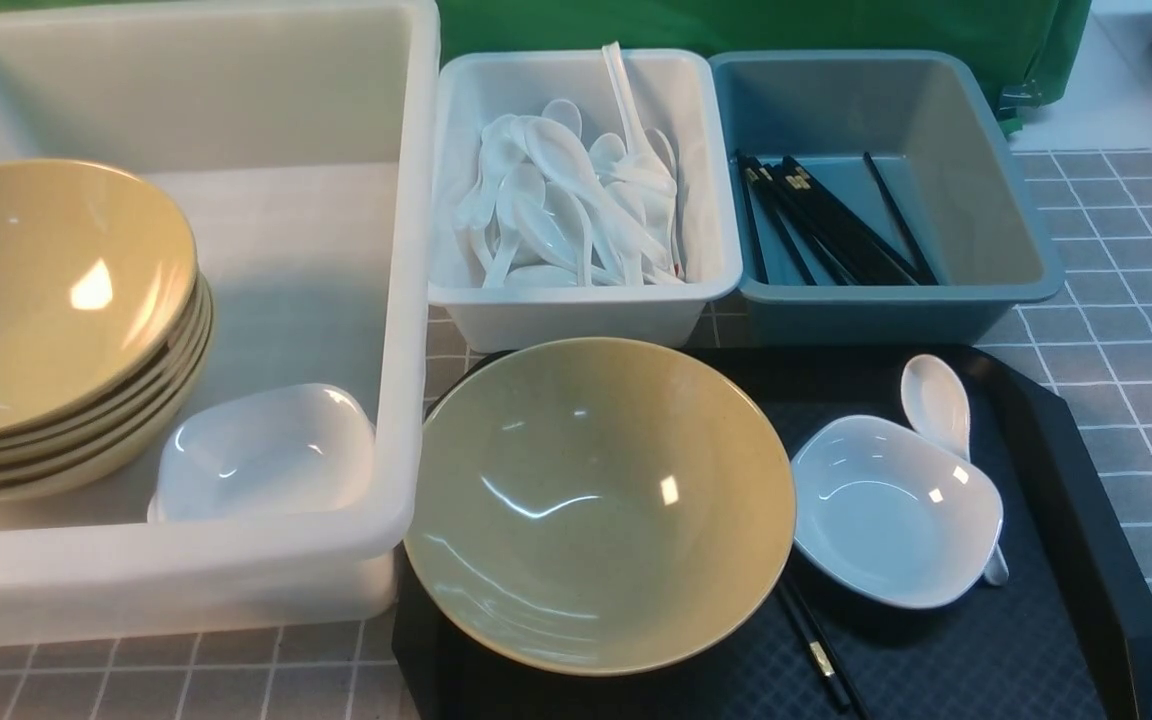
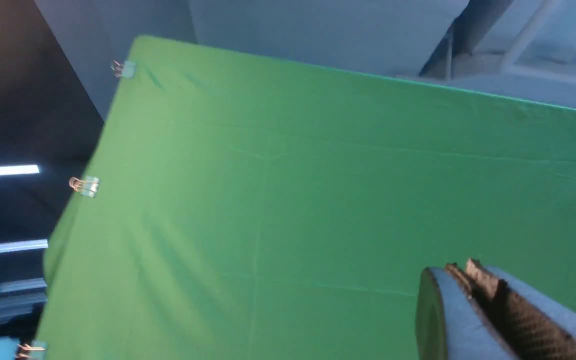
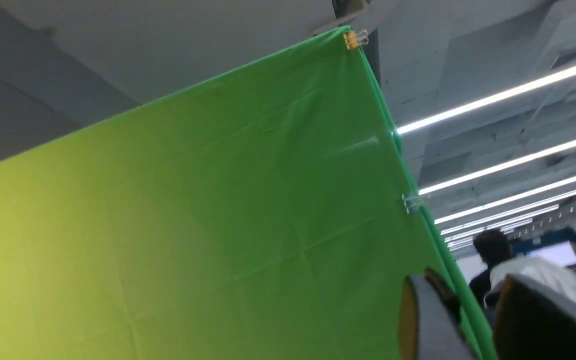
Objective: On grey table put chopsticks spoon bowls plates into blue grey white boxes.
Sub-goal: 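Grasp the large bowl on the tray by its rim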
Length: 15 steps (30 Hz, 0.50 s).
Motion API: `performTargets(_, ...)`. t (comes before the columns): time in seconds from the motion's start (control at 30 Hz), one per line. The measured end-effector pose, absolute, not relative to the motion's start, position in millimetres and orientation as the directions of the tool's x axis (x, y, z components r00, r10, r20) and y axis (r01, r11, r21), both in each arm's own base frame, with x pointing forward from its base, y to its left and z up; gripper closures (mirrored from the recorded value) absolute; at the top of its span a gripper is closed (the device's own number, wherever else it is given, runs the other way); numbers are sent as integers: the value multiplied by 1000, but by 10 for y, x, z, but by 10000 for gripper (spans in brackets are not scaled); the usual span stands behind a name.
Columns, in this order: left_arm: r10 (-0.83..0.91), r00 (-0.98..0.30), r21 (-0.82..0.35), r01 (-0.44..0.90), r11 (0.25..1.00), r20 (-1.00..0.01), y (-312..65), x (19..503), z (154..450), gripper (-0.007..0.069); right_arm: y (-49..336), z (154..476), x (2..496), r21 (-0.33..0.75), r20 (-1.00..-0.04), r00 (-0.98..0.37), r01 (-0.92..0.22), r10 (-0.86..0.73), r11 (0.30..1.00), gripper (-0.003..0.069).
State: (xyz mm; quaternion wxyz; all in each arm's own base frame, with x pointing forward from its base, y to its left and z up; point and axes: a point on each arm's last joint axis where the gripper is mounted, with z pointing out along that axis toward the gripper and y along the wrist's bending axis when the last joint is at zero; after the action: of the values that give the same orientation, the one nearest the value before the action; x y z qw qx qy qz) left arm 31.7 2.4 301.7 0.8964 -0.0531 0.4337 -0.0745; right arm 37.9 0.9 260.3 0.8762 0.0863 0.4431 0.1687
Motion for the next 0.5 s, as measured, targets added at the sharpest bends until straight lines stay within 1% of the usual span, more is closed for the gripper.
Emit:
performTargets(0.07, -154, 539, -137, 73, 988, -828, 8, 353, 3346, 634, 6, 2785, 377, 290, -786, 515, -182, 342, 940, 497)
performTargets(0.1, -132, 506, -118, 60, 991, -852, 3, 374, 3505, 634, 3, 2892, 380, 262, -821, 486, -143, 298, 954, 526)
performTargets(0.13, -118, 491, -106, 53, 993, -863, 2, 395, 3564, 634, 2, 2914, 381, 255, -829, 480, -134, 288, 958, 532)
performTargets(0.17, -63, 426, -58, 24, 998, -903, 0, 526, 3761, 634, -4, 3076, 397, 168, -890, 419, -58, 177, 984, 581)
performTargets(0.2, -29, 371, -28, 8, 1000, -928, 1, 676, 3841, 634, -9, 3176, 423, 82, -929, 363, -6, 78, 997, 608)
performTargets(0.23, -24, 366, -24, 6, 1000, -930, 1, 691, 3878, 634, -10, 3191, 428, 67, -934, 353, 1, 63, 998, 612)
performTargets(0.27, -14, 300, -14, 0, 1000, -954, 4, 887, 3946, 634, -15, 3268, 474, -25, -960, 279, 38, -34, 999, 624)
performTargets(0.33, -39, 176, -38, 7, 999, -984, 0, 1189, 3968, 634, -23, 3300, 563, -112, -980, 162, 55, -120, 992, 626)
performTargets(0.4, -85, 12, -84, 23, 996, -996, -36, 1486, 3922, 634, -29, 3281, 631, -149, -986, 64, 51, -152, 988, 625)
performTargets(0.47, -102, -200, -116, 64, 991, -975, -156, 1740, 3875, 634, -32, 3191, 705, -158, -985, -72, 30, -155, 987, 625)
performTargets(0.5, -103, -220, -119, 62, 991, -970, -159, 1765, 3867, 634, -30, 3180, 711, -159, -984, -85, 25, -157, 987, 625)
